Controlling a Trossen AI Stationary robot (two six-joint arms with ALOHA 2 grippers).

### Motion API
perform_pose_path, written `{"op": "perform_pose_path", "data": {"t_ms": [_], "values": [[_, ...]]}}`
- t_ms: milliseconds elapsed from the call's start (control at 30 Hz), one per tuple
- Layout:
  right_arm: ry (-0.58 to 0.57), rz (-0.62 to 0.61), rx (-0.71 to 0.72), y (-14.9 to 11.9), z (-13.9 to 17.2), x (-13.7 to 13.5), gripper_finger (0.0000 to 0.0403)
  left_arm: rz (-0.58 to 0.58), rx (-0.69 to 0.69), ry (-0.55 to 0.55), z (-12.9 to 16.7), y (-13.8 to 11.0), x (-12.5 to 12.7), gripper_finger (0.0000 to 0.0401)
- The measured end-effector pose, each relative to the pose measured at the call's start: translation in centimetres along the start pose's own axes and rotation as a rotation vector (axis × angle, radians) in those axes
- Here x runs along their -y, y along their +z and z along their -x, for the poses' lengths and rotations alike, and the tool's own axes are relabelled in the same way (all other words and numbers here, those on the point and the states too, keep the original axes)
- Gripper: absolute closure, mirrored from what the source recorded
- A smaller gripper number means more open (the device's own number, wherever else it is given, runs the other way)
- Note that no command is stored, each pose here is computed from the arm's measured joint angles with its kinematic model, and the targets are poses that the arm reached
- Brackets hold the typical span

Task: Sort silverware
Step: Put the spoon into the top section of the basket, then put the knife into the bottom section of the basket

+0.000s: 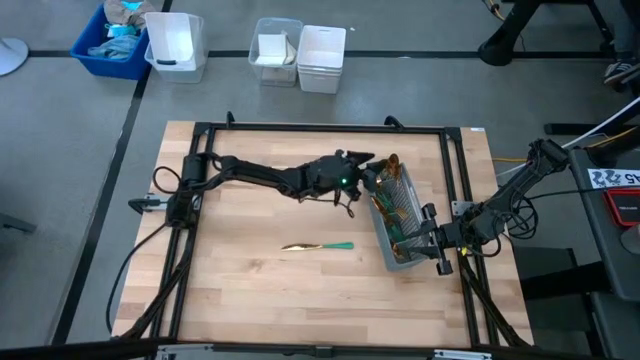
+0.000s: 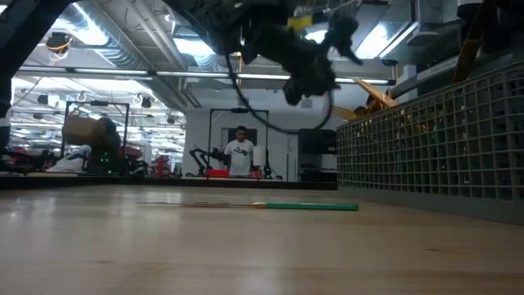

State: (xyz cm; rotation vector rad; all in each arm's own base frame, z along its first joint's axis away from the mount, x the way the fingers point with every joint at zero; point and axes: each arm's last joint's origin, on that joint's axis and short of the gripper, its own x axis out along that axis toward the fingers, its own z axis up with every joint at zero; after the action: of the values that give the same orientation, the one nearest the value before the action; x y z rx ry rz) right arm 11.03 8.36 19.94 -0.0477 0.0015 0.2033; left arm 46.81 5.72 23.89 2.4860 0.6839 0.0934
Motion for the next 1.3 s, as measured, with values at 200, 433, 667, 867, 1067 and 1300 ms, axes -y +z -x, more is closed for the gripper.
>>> {"op": "perform_pose_path", "data": {"t_ms": [200, 433, 667, 867, 1067, 1300], "values": [[0.0, 0.0, 0.0, 0.0, 0.0, 0.0, 0.0272, 0.198, -0.133, -0.018, 2.6, -0.1, -4.0, 0.0117], [0.0, 0.0, 0.001, 0.0, 0.0, 0.0, 0.0271, 0.578, -0.275, -0.113, 8.7, 3.3, -9.8, 0.0117], [0.0, -0.002, 0.002, 0.0, 0.0, 0.0, 0.0272, 1.039, -0.35, -0.113, 16.7, 8.0, -14.9, 0.0117], [0.0, -0.003, 0.003, 0.0, 0.0, 0.0, 0.0271, 1.473, -0.223, -0.009, 22.9, 10.9, -17.6, 0.0117], [-0.001, -0.003, 0.003, 0.0, 0.0, 0.0, 0.0271, 1.663, -0.113, 0.011, 27.0, 12.8, -18.6, 0.0117], [0.0, -0.003, 0.004, 0.0, 0.0, 0.0, 0.0271, 1.978, -0.033, -0.014, 29.4, 14.1, -18.6, 0.0117]]}}
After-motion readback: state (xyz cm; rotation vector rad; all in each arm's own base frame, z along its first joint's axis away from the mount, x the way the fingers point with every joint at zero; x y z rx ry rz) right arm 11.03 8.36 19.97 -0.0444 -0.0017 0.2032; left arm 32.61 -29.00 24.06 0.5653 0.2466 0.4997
